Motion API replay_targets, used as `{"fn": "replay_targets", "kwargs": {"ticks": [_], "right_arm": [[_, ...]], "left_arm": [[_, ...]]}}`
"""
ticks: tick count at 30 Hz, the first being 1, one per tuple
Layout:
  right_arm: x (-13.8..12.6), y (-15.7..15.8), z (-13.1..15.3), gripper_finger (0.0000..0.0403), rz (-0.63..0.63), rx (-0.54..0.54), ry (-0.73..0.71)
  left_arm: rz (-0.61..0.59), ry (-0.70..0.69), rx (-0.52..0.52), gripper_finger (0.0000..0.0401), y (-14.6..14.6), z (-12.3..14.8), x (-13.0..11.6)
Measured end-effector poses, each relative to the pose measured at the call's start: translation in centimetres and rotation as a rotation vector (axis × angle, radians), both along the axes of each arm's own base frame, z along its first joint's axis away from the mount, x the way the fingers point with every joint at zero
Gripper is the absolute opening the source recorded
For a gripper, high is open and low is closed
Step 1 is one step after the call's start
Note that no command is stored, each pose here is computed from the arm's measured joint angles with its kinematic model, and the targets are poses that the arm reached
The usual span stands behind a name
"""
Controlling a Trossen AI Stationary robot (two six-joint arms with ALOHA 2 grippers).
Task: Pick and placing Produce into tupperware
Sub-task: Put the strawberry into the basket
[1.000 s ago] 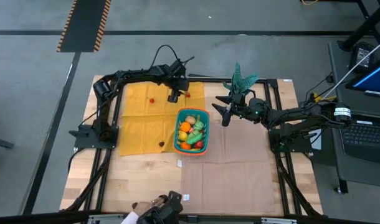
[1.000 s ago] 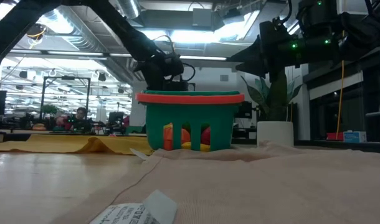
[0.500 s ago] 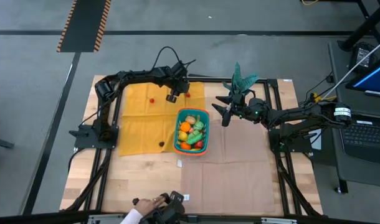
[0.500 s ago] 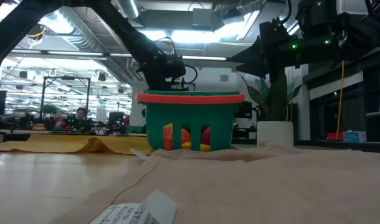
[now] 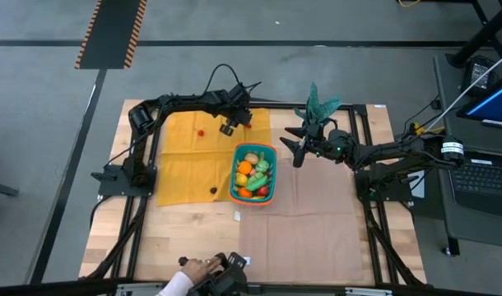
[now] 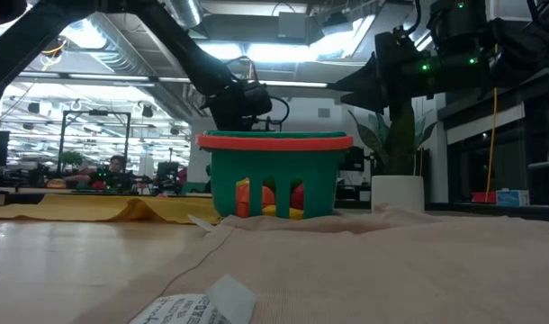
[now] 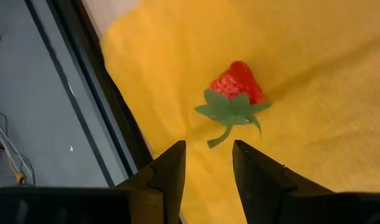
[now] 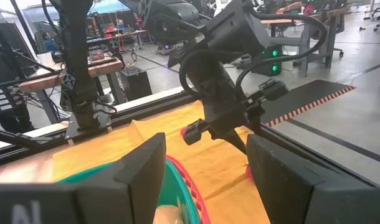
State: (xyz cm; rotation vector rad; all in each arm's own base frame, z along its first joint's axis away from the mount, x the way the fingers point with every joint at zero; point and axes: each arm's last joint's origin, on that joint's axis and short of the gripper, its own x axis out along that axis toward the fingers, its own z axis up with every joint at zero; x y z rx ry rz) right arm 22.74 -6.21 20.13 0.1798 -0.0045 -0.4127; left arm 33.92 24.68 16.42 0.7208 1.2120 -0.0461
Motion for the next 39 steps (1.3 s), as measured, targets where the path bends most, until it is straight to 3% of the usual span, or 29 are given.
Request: {"fn": "replay_targets", "kwargs": {"ticks": [20, 26, 39], "right_arm": [[0.0, 0.0, 0.0, 0.0225, -0.001, -0.001, 0.001], [0.0, 0.0, 0.0, 0.0225, -0.001, 0.018, -0.007], [0.0, 0.0, 0.0, 0.0225, -0.002, 0.021, -0.006]], "left_arm": [[-0.011, 0.023, -0.026, 0.0123, -0.2, -0.9, 0.1], [-0.051, 0.096, 0.045, 0.0118, -0.4, -1.9, 0.5], [-0.03, 0.102, 0.09, 0.0091, -0.5, -1.7, 0.9]]}}
